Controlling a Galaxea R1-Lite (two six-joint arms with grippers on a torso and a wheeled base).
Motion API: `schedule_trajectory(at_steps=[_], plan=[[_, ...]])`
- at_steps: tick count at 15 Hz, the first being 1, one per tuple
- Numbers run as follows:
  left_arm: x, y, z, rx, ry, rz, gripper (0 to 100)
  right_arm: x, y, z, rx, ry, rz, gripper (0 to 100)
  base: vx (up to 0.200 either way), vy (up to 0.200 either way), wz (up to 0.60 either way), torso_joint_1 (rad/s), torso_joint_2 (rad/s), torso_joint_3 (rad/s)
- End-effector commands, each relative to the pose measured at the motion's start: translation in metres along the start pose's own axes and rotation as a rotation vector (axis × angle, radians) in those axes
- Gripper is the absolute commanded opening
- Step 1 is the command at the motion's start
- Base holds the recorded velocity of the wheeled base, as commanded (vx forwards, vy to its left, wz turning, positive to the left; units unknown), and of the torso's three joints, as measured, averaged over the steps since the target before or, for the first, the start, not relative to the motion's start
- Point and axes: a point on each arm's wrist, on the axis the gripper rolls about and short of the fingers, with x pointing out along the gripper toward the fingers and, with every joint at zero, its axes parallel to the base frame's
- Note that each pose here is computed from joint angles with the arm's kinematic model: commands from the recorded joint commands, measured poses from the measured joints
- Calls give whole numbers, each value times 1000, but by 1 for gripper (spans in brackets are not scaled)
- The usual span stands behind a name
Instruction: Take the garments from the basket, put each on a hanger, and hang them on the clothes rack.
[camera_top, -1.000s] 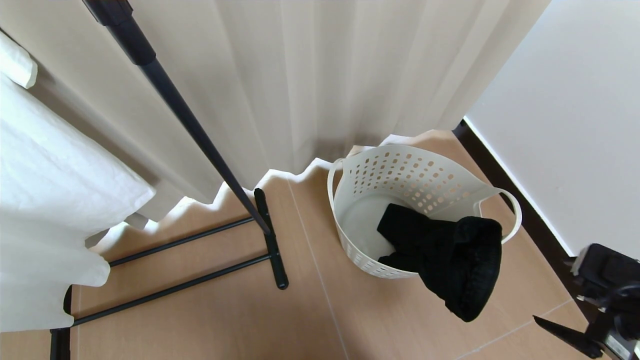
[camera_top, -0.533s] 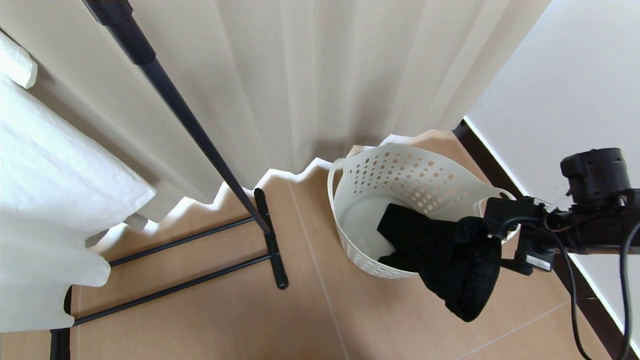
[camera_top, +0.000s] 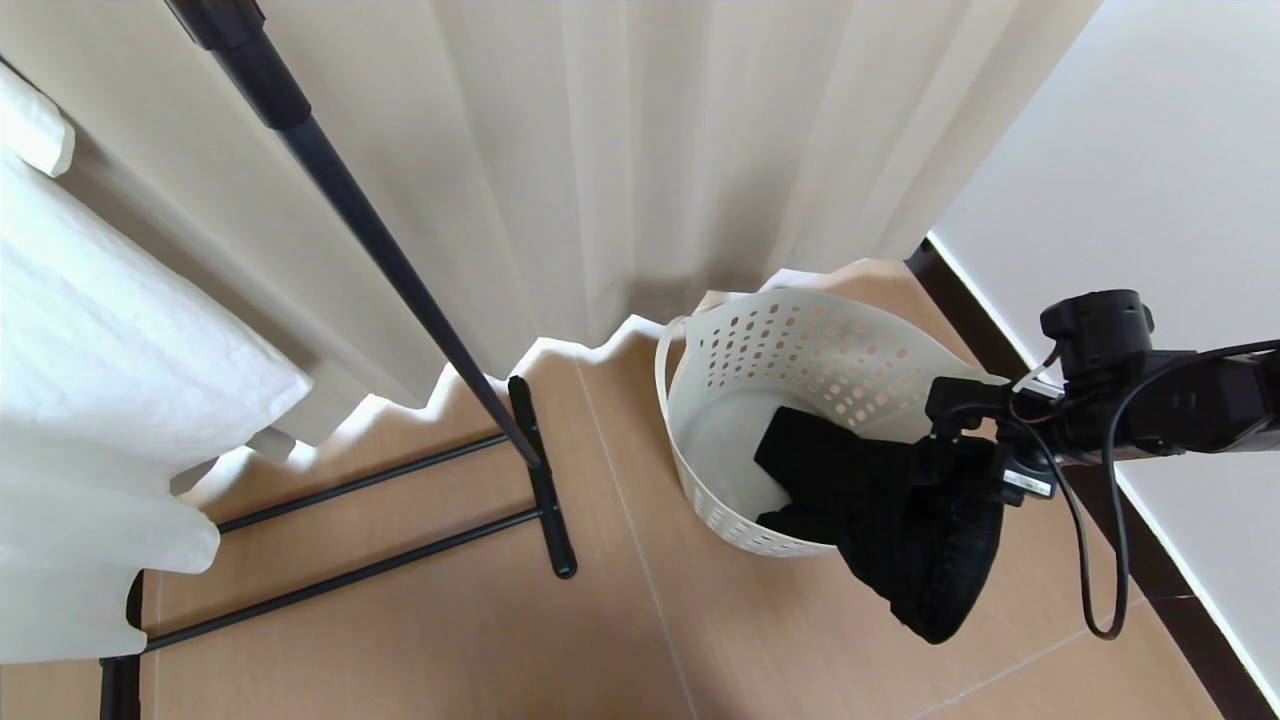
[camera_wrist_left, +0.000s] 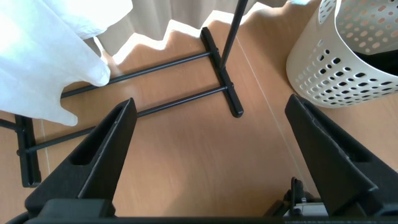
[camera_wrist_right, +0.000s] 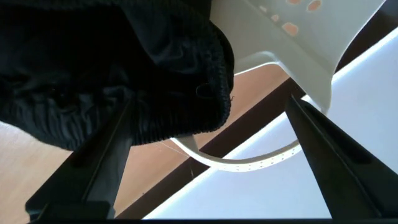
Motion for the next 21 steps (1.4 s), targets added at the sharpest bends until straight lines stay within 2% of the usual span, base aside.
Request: schedule_trajectory(at_steps=[1,10,14,15,19,21], plan=[[0,0,0,0,1,0,100,10,0,-2,4,11,13,100,0,0,0,0,0,0],[0,0,0,0,1,0,100,27,-13,-3,34,16,-5,100,0,0,0,0,0,0],[0,0,0,0,1,0,100,32,-11,-3,32,17,6,100,0,0,0,0,0,0],[0,0,0,0,1,0,100,34,-10,-3,31,20,12,0,0,0,0,0,0,0],[0,0,0,0,1,0,100,30,-8,-5,45,20,17,0,0,0,0,0,0,0],[0,0,0,0,1,0,100,-4,-3,-5,49,-7,-6,0,0,0,0,0,0,0]])
